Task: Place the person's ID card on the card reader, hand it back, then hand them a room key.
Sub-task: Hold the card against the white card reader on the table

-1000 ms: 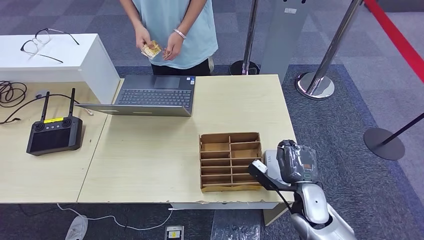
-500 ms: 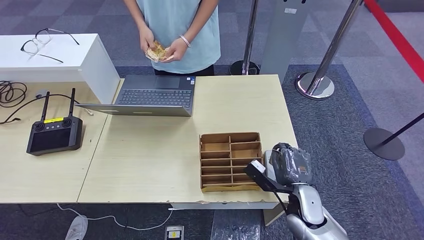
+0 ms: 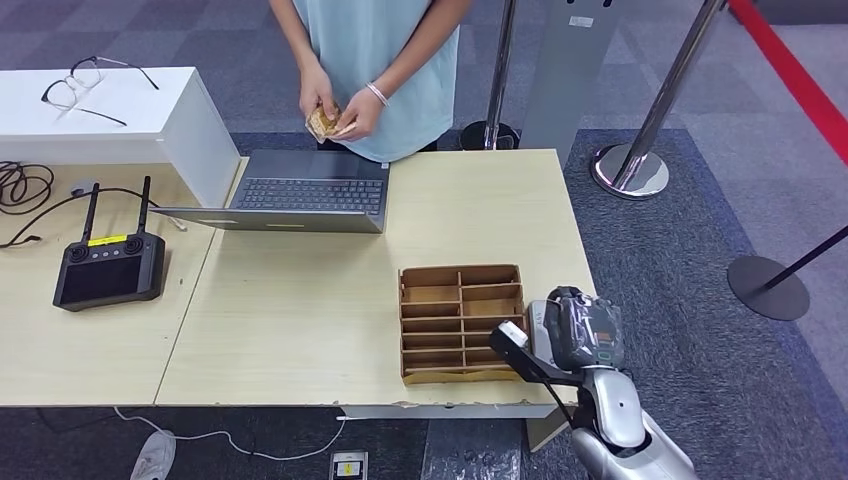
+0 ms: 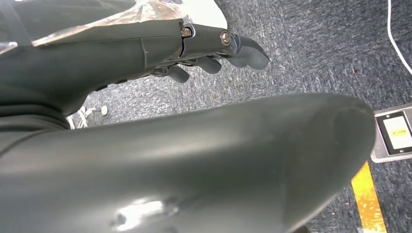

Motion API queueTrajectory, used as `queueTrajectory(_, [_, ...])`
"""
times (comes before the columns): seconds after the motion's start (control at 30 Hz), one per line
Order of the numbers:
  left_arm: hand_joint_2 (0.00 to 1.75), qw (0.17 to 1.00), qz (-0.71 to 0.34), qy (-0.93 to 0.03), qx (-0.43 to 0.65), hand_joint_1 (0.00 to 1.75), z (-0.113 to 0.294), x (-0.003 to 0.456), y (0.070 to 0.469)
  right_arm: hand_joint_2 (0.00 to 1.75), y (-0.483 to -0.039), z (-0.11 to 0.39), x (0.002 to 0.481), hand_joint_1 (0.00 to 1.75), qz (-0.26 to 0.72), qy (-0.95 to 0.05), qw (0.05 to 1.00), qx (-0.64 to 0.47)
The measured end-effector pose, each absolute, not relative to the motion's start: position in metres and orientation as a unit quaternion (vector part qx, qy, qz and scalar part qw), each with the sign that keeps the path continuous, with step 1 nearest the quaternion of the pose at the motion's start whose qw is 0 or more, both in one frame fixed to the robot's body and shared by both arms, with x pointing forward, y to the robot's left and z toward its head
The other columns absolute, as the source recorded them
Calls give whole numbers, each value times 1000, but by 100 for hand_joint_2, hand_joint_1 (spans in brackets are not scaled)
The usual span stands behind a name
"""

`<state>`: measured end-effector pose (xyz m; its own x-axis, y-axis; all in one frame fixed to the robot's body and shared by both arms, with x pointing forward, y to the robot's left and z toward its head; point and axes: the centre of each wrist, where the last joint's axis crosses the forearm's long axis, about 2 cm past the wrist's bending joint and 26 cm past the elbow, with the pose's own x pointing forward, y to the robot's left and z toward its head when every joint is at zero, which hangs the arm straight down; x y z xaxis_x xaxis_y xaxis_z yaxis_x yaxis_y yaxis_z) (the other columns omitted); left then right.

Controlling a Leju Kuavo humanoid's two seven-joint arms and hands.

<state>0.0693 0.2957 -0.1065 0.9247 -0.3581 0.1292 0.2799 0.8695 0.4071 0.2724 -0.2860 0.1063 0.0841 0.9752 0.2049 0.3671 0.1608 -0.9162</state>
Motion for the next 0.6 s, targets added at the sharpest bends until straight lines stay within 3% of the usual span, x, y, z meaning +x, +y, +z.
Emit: queueTrajectory(0.6, [0, 959, -180, -97, 195, 0, -107, 69, 298, 175, -287, 102, 279, 175, 298, -598, 506, -546])
